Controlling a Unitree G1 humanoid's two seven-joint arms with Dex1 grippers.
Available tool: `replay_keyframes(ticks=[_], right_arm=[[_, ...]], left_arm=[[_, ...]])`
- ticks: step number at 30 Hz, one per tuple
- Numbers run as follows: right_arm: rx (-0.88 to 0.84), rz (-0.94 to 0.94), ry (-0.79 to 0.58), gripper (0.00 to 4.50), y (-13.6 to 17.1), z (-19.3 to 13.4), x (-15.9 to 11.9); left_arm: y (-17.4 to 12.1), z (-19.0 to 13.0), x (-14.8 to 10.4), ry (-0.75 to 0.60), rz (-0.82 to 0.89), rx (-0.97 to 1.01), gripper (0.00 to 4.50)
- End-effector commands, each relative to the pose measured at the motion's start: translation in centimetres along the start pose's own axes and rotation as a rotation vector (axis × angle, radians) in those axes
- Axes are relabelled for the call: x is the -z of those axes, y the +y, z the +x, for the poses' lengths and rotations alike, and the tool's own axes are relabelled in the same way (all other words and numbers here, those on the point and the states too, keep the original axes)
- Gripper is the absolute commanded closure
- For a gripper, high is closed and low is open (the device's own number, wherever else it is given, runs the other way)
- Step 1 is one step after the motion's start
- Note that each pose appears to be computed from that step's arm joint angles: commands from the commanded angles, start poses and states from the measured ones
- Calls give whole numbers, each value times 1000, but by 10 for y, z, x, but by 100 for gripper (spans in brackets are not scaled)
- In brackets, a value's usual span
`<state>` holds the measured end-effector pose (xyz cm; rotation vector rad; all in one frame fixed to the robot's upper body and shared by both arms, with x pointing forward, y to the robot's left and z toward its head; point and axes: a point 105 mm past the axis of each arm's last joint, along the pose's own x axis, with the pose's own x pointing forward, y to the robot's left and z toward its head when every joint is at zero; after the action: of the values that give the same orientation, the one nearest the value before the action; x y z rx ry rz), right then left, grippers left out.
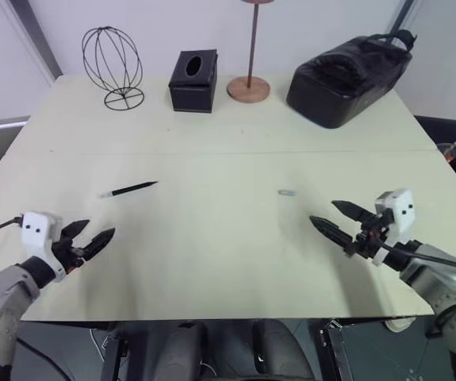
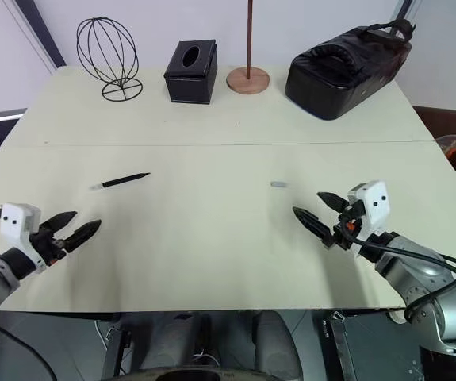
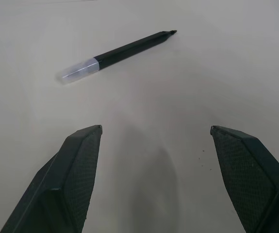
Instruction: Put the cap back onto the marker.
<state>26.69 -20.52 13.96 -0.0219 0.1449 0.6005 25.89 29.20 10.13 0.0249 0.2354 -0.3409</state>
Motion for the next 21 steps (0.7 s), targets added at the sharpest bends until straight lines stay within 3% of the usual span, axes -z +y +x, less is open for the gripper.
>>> replay_keyframes(ticks=[1, 21], right_arm=[[-2, -24, -19, 61, 3, 0, -3], [1, -40, -26, 61, 2, 7, -5]], left_arm=[[0, -1, -10, -26, 37, -2, 77], [11, 2, -13, -43, 54, -16, 77]])
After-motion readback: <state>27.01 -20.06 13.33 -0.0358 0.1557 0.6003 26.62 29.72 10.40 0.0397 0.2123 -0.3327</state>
